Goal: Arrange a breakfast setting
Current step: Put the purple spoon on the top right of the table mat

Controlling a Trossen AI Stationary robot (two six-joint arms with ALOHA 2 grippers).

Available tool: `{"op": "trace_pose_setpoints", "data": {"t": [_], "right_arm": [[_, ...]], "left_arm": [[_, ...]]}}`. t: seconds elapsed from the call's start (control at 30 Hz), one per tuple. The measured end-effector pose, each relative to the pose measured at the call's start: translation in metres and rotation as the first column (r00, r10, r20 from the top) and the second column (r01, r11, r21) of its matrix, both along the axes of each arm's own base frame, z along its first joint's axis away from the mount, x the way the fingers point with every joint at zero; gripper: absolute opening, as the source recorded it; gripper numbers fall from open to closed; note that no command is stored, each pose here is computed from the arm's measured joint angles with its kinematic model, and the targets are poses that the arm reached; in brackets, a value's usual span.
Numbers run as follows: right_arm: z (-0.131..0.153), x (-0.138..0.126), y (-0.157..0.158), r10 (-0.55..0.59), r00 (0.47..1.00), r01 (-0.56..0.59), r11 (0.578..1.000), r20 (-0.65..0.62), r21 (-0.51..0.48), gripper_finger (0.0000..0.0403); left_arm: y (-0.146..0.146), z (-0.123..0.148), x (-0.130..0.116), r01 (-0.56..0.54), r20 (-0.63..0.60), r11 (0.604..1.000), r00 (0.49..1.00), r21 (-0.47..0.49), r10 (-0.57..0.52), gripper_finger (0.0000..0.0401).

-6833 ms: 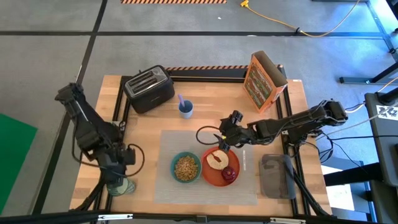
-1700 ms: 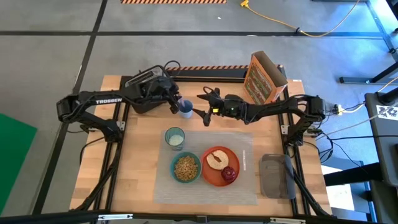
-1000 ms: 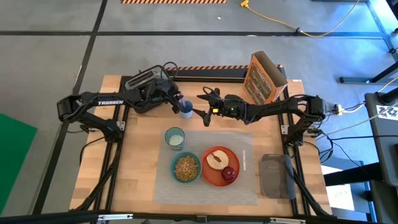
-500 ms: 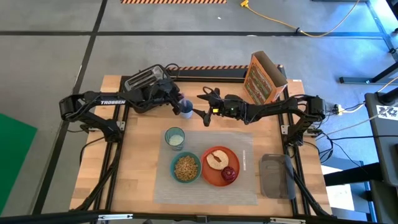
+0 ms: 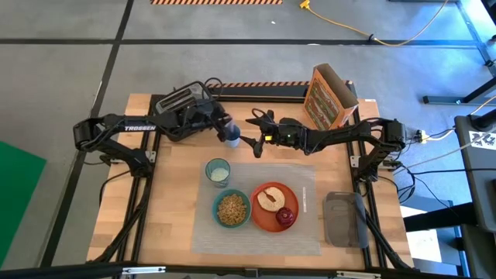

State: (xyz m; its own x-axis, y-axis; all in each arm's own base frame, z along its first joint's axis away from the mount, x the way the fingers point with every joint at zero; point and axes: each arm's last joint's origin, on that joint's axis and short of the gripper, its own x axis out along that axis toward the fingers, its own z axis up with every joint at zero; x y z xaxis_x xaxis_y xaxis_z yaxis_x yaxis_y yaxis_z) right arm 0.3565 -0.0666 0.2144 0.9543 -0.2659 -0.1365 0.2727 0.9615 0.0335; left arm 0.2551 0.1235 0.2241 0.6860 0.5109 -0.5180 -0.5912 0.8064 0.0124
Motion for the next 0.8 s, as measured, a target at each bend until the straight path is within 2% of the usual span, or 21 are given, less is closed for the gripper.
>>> {"op": "trace_pose_setpoints", "data": {"t": [0.23, 0.3, 0.47, 0.7, 0.8], "right_arm": [[0.000, 0.000, 0.000, 0.000, 1.000, 0.000, 1.000, 0.001, 0.000, 0.0339], [0.000, 0.000, 0.000, 0.001, 1.000, -0.001, 1.000, 0.001, 0.000, 0.0339], [0.000, 0.000, 0.000, 0.001, 1.000, -0.001, 1.000, 0.003, 0.000, 0.0339], [0.001, 0.000, 0.000, 0.001, 1.000, -0.001, 1.000, 0.009, -0.001, 0.0339], [0.001, 0.000, 0.000, 0.001, 1.000, -0.001, 1.000, 0.008, -0.001, 0.0339]], "left_arm": [[-0.004, 0.011, 0.007, -0.012, -0.018, 0.990, 1.000, 0.140, 0.015, 0.0163], [-0.004, 0.008, 0.006, -0.023, -0.027, 0.990, 0.999, 0.141, 0.028, 0.0173], [-0.007, -0.010, -0.001, -0.066, -0.016, 0.995, 0.998, 0.073, 0.067, 0.0191], [-0.009, -0.022, -0.006, -0.076, 0.084, 0.992, 0.994, 0.100, 0.067, 0.0198], [-0.010, -0.025, -0.008, -0.044, 0.054, 0.989, 0.998, 0.144, 0.037, 0.0197]]}}
